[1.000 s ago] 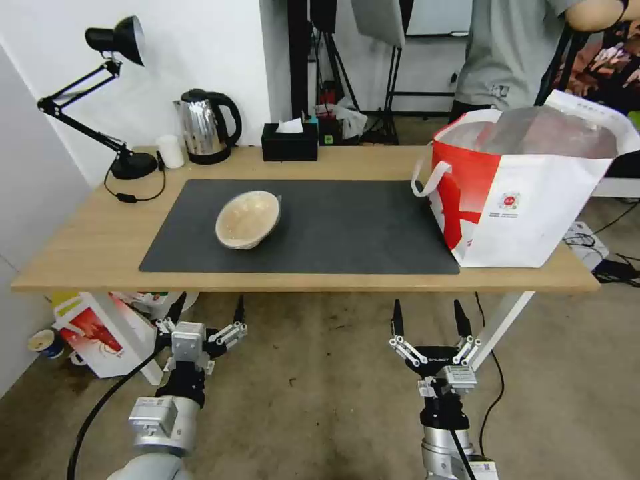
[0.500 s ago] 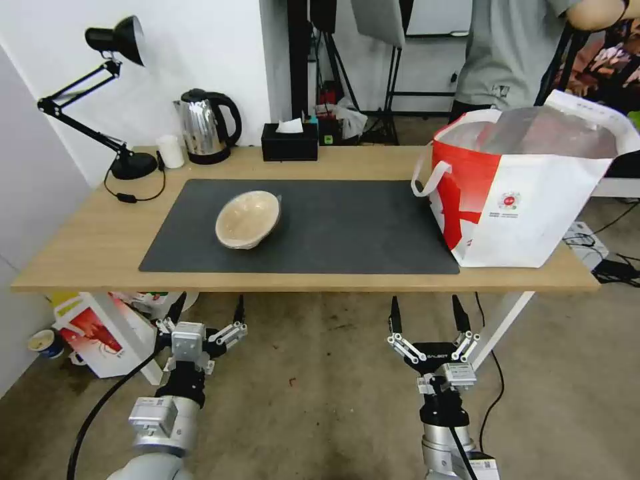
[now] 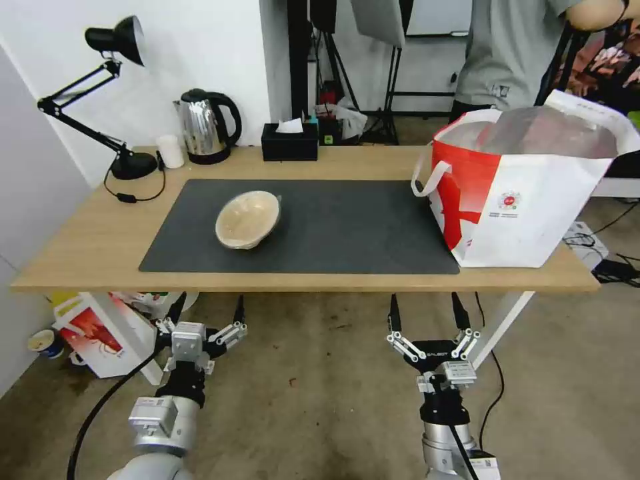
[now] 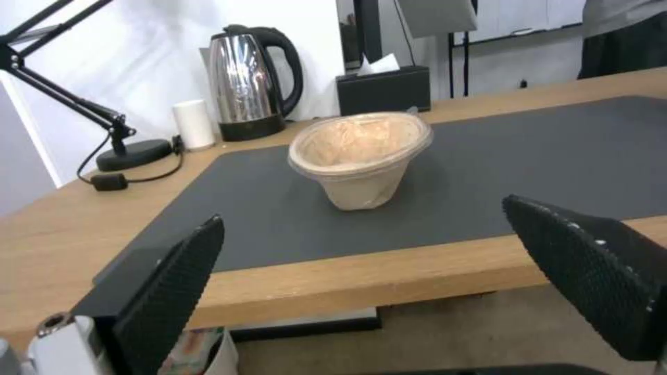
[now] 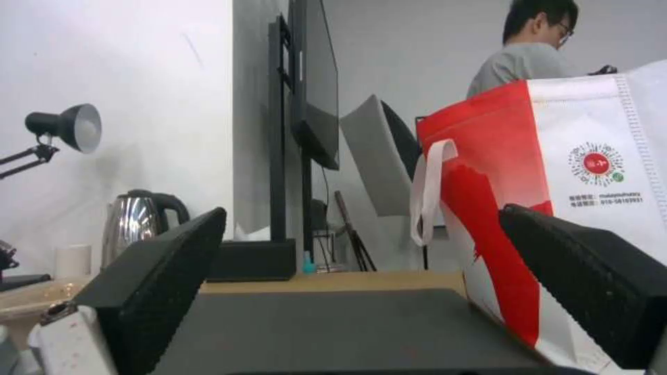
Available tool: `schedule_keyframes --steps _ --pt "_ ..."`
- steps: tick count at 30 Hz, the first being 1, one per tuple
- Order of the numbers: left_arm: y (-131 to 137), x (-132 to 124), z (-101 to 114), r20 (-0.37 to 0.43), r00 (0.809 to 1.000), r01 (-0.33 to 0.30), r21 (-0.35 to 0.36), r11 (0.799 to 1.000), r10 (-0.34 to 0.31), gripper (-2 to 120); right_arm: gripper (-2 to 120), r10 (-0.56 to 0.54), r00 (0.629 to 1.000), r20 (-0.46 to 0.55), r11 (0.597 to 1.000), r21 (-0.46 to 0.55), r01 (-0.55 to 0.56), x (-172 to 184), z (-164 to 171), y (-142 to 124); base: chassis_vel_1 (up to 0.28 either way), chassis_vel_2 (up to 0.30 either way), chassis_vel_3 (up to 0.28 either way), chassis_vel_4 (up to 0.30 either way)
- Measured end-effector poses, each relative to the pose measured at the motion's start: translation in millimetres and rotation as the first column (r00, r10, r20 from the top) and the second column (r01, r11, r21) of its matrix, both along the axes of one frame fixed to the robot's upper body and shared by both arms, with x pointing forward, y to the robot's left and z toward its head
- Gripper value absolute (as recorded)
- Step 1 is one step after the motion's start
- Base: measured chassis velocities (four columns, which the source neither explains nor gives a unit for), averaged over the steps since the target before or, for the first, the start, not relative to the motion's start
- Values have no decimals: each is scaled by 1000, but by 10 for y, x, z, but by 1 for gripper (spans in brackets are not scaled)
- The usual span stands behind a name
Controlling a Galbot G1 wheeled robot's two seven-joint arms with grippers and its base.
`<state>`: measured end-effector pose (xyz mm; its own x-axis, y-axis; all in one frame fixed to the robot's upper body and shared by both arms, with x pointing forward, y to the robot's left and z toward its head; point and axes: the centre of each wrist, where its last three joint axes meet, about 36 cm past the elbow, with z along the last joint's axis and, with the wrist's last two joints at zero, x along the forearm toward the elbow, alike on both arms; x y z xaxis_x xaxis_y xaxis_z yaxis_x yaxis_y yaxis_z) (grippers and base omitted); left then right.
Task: Pick up the trash from the table and place it into the takeout bag.
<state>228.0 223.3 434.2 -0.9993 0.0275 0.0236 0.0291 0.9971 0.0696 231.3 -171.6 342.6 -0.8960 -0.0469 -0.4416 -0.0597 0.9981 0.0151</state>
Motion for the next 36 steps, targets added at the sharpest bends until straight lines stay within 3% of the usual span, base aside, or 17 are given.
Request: schedule_keyframes --steps 28,36 --pt "6 4 1 4 1000 1 1 1000 -1 100 100 -1 1000 -1 1000 1 1 -1 2 2 0 0 0 0" --pt "303 141 -260 89 996 29 7 1000 -29 100 100 -1 1000 -1 1000 1 1 -1 1 3 0 0 0 0"
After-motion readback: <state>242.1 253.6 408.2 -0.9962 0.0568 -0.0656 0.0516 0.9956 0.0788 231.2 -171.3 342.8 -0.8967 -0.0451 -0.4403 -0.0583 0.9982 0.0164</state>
